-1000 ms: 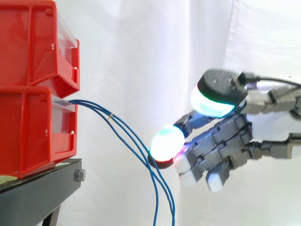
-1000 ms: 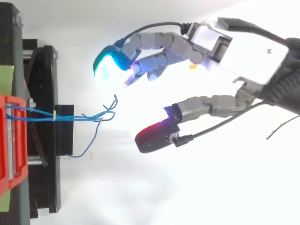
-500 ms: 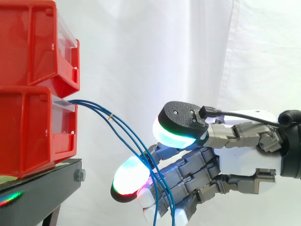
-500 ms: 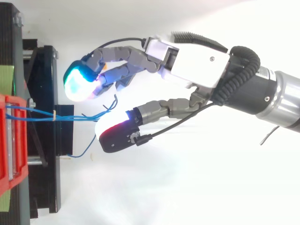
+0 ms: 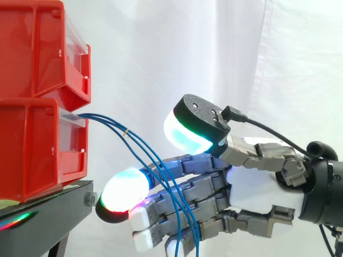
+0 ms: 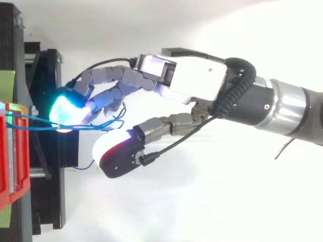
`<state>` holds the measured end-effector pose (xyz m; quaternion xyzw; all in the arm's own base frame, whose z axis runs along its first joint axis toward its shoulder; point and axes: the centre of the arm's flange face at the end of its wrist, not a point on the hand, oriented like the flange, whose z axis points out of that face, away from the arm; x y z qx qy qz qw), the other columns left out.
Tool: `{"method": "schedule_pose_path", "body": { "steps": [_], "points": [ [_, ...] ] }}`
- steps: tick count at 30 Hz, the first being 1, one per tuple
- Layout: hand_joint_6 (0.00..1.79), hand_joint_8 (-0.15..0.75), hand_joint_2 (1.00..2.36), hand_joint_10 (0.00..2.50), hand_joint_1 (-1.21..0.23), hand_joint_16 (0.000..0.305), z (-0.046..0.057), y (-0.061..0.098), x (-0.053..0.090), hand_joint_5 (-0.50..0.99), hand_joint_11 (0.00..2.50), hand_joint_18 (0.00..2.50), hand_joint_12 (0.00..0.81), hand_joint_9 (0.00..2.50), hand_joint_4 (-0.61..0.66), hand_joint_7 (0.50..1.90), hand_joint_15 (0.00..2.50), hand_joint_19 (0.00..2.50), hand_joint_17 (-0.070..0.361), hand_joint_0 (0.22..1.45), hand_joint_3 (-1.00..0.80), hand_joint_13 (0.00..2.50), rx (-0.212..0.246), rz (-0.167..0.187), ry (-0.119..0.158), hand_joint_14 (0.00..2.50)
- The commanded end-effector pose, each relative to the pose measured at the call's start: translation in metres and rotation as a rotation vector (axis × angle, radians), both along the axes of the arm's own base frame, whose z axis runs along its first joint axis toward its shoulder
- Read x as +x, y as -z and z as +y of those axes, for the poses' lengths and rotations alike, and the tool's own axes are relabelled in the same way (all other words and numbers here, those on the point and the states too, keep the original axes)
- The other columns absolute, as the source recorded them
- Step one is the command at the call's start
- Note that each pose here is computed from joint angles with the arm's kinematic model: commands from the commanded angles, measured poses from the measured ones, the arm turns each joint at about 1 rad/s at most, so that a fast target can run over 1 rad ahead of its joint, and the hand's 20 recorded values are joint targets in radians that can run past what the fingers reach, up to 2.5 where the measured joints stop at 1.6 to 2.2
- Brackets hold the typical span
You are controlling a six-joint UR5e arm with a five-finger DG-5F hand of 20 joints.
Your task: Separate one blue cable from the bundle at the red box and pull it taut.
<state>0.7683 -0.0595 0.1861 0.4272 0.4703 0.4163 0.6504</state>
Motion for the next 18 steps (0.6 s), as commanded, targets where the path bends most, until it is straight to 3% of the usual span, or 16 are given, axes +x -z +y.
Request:
{"method": "schedule_pose_path", "body": {
  "steps": [1,7,18],
  "points": [
    [0.5,0.355,1.0,0.01,-0.56,0.043,0.0012,0.0048,0.0044,-0.17,0.55,0.7,0.36,0.72,0.35,0.92,0.52,0.73,0.096,0.5,-0.5,0.72,0.028,-0.029,-0.024,0.01],
    [0.5,0.347,1.0,0.01,-0.62,0.041,0.0039,0.005,0.0045,-0.16,0.58,0.71,0.348,0.74,0.29,1.1,0.54,0.75,0.091,0.55,-0.47,0.74,0.066,-0.033,-0.06,0.01],
    [0.5,0.339,1.01,0.01,-0.64,0.04,0.004,0.004,0.0051,-0.15,0.6,0.76,0.346,0.76,0.26,1.15,0.57,0.77,0.09,0.6,-0.4,0.78,0.079,-0.038,-0.085,0.01]
  ]
}}
